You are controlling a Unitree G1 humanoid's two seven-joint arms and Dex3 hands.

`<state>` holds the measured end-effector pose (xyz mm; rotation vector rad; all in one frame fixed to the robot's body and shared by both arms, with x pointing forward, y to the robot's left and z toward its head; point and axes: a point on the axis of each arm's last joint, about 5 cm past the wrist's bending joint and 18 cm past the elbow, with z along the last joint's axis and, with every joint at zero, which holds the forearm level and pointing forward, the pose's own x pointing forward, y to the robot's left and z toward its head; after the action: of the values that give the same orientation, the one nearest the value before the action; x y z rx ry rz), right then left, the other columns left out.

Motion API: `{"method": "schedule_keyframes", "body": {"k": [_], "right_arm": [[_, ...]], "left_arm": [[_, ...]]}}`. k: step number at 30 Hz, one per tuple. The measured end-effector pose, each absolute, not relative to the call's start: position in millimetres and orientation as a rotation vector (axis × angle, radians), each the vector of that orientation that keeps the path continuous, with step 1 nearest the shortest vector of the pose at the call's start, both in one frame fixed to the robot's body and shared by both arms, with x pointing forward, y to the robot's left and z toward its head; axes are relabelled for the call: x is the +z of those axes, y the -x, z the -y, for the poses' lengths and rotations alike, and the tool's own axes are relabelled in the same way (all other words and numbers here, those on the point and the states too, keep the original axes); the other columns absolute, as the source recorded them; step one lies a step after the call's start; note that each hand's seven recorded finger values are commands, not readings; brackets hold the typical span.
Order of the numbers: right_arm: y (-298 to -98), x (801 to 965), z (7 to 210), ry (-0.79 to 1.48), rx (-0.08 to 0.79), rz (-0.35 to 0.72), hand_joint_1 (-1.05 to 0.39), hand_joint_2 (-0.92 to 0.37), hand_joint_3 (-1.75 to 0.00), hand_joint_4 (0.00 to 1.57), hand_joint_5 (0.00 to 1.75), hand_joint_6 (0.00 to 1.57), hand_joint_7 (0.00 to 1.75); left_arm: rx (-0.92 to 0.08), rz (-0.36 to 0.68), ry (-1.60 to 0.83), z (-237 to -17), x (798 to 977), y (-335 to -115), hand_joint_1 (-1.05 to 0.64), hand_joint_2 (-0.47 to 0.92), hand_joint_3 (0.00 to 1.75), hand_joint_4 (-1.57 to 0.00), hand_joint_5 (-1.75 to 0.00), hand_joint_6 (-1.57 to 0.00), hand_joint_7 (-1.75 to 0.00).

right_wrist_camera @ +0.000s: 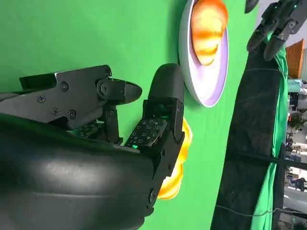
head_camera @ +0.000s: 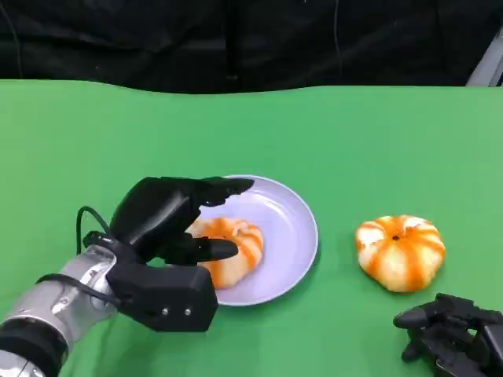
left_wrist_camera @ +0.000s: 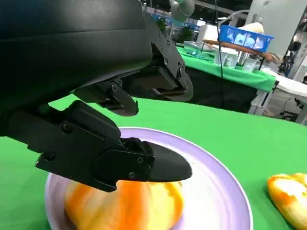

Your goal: Grasp the bread from the table and place it into the plate.

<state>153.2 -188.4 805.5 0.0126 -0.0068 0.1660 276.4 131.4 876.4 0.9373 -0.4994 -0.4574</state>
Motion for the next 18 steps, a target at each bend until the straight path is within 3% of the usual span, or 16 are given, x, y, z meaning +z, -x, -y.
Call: {"method": "schedule_keyframes", "body": {"k": [13,18], "right_arm": [[-154,806.1,188,-0.008,0.167,0.016,0.02,-0.92,-0.33,0.80,1.29,0.99,0.66],[-154,806.1,188,-0.009,0.168,0.015,0.03,-0.92,-0.35,0.80,1.29,0.98,0.65]], "left_arm": [[-0.460,0.504,-0.862,-134,883.0,-278,-0.96,0.92,0.64,-0.55,0.00,-0.38,0.00],[-0.394,0.475,-0.692,-144,881.6,-270,-0.91,0.92,0.65,-0.56,-0.01,-0.38,0.00]]}}
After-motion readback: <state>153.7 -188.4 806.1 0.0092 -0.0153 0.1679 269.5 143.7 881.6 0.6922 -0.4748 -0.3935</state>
